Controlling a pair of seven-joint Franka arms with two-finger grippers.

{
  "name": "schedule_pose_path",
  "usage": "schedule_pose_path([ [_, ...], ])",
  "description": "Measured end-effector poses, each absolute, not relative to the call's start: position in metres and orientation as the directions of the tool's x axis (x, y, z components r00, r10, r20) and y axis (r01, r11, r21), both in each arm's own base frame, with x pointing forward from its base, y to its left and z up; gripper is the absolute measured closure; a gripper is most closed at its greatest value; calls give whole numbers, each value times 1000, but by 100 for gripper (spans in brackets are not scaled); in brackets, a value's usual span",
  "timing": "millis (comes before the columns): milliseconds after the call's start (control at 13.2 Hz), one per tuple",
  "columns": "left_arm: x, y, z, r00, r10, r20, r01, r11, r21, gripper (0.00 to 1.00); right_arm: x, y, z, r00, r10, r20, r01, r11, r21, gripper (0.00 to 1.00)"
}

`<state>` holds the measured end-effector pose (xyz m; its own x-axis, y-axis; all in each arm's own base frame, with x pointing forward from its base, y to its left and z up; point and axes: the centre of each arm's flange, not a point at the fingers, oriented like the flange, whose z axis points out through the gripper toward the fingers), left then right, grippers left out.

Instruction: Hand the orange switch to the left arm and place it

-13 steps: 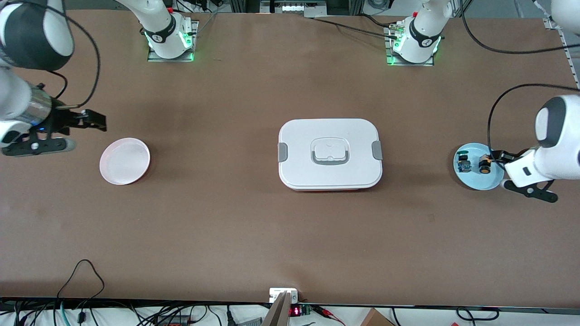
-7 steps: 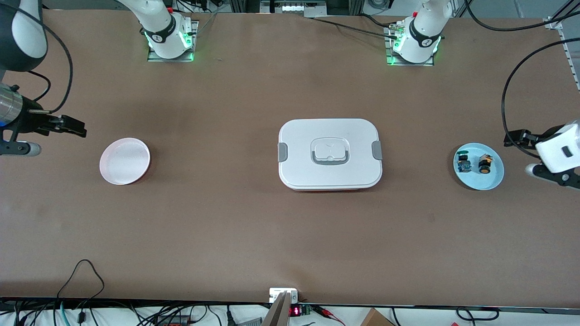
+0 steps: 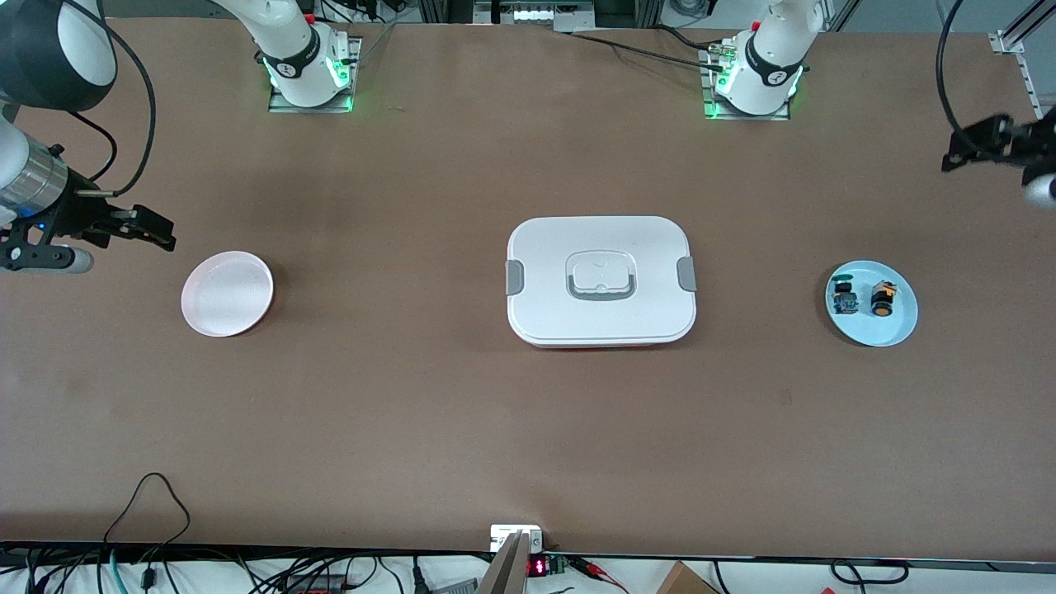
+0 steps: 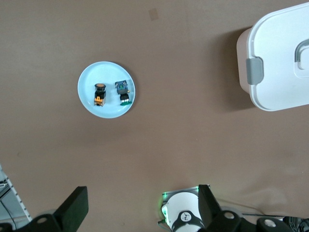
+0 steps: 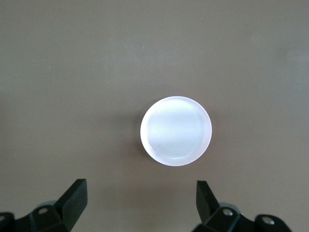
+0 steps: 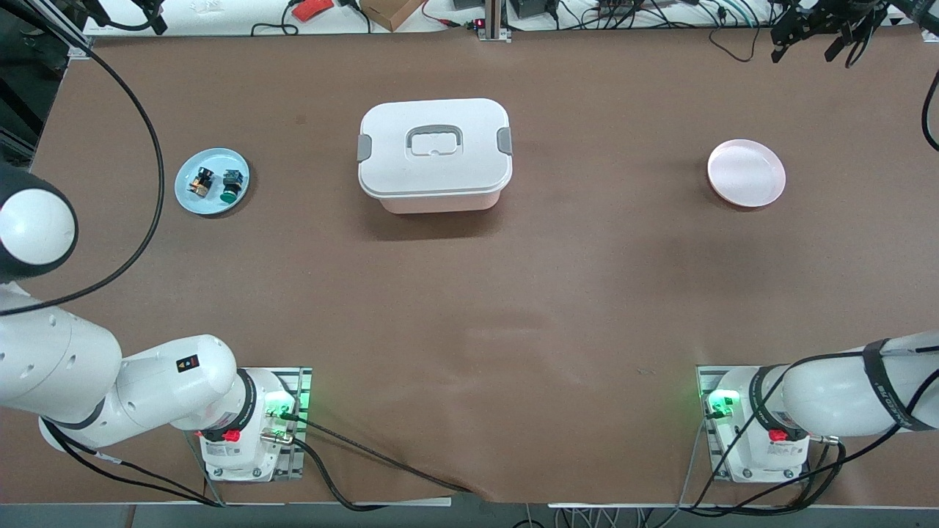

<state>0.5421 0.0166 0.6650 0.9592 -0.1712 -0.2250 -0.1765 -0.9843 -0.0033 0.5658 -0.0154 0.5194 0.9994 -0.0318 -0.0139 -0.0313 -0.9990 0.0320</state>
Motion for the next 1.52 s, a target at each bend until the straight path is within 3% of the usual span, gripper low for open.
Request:
schedule_pose_path([
  [227, 525, 19, 652, 965, -133, -226, -138, -990, -5, 0, 560, -16, 527, 1000, -16, 3, -16, -1000, 27, 0],
  [682, 515, 16, 570, 975, -113, -189, -124, -991, -46, 0, 558, -14, 540, 1000, -3, -12, -3, -1000, 27, 0],
  [1516, 513, 18, 573, 984, -96, -149, -101, -994, -31, 0, 557, -13, 573, 1000, -2, -15, -2, -1000, 27, 0],
])
